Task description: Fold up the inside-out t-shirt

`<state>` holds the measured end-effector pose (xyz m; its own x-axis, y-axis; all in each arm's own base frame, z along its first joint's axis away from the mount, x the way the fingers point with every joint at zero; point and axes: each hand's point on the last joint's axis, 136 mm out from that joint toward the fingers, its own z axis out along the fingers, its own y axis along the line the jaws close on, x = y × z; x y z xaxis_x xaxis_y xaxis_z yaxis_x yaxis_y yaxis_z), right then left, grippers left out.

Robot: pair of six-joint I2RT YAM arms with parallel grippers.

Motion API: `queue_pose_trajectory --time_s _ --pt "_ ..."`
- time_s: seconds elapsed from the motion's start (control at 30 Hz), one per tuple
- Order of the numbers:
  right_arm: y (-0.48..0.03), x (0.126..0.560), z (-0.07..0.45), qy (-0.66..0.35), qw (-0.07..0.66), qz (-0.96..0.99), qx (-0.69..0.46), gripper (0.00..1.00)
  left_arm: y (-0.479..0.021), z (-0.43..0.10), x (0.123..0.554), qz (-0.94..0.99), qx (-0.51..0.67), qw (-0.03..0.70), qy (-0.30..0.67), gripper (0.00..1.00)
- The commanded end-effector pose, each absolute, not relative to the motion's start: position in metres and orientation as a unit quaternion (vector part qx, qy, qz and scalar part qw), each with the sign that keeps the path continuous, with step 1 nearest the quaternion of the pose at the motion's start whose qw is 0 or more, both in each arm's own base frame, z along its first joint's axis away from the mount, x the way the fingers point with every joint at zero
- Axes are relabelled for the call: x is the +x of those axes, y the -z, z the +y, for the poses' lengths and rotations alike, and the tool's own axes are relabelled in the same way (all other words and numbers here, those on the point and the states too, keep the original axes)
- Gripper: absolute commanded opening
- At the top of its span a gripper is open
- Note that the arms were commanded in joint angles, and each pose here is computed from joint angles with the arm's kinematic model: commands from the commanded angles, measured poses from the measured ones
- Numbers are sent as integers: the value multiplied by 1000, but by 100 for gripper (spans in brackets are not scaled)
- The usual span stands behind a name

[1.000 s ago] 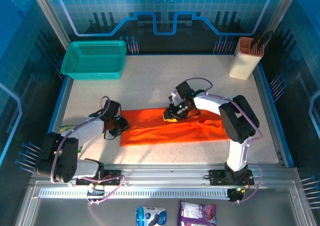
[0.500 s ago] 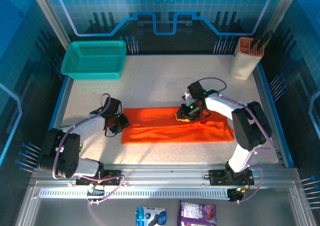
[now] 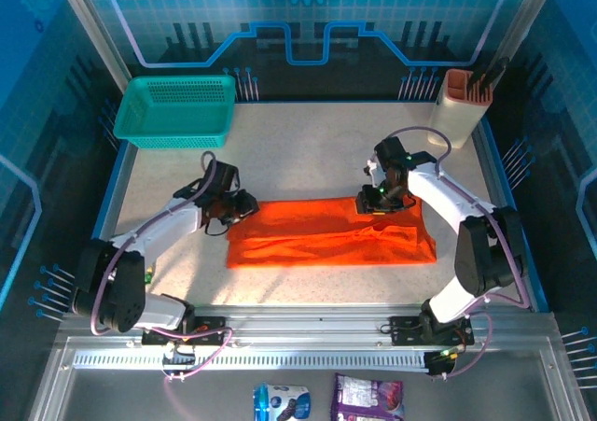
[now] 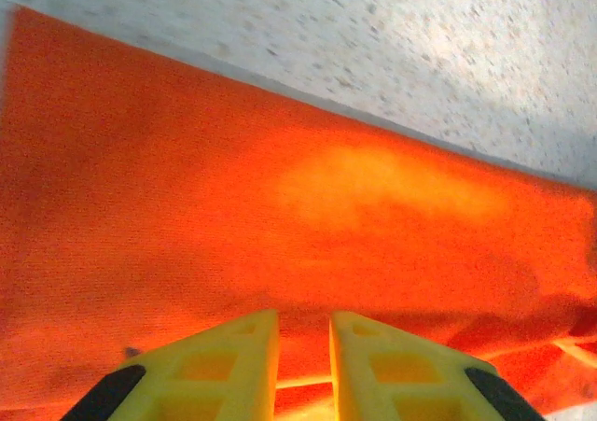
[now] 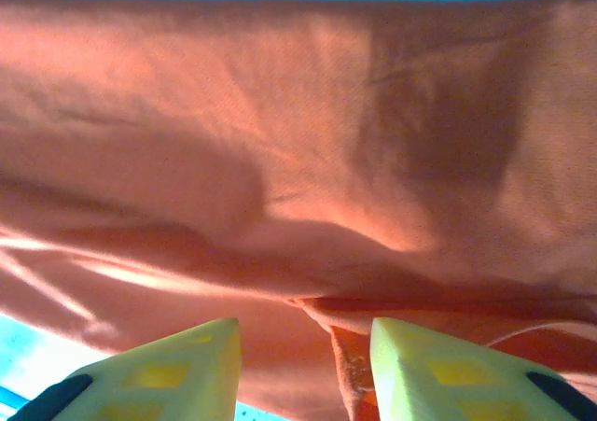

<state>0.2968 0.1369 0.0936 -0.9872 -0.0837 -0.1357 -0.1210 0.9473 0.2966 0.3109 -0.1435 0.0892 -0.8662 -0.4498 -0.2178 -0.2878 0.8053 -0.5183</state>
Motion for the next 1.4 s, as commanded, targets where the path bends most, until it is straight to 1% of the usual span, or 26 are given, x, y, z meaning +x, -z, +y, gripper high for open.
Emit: queue_pose_trajectory --time_s 0.0,0.1,0.23,0.33,0.43,0.53,0.63,0.8,0.93,1.0,1.07,1.17,1.27,1.37 --pt "-82 280 146 -183 14 980 -74 43 -88 -169 313 939 -174 148 257 23" --pt "-72 279 149 -193 0 978 -75 45 -86 -189 316 940 -158 142 265 23" --pt "-60 268 146 -178 -25 981 -66 45 -81 -207 318 944 -142 132 268 23" --pt "-61 250 139 -144 -41 987 -59 44 -77 -213 319 945 -138 127 269 23" --pt "-65 221 135 -108 -57 991 -52 44 -74 -215 320 945 -135 124 269 23" --pt "-66 191 133 -92 -76 992 -37 44 -70 -215 319 948 -130 118 265 23" --pt "-74 181 129 -82 -71 994 -27 45 -68 -215 319 950 -124 115 263 23" --pt "-102 214 114 -103 1 995 7 44 -67 -215 319 952 -119 113 259 23" --pt "-115 261 93 -140 58 987 48 44 -68 -217 321 950 -121 115 263 23" --pt "-111 280 83 -161 61 983 66 45 -71 -220 322 949 -117 115 270 23" --pt "-104 297 74 -185 61 977 82 51 -77 -228 322 948 -101 117 279 23" --pt "-87 315 66 -209 54 972 96 54 -84 -240 324 947 -84 118 288 24" --pt "-69 316 67 -233 30 966 105 55 -88 -251 325 946 -72 116 295 24" --pt "-63 302 74 -249 19 962 109 57 -91 -264 325 944 -56 115 303 24"
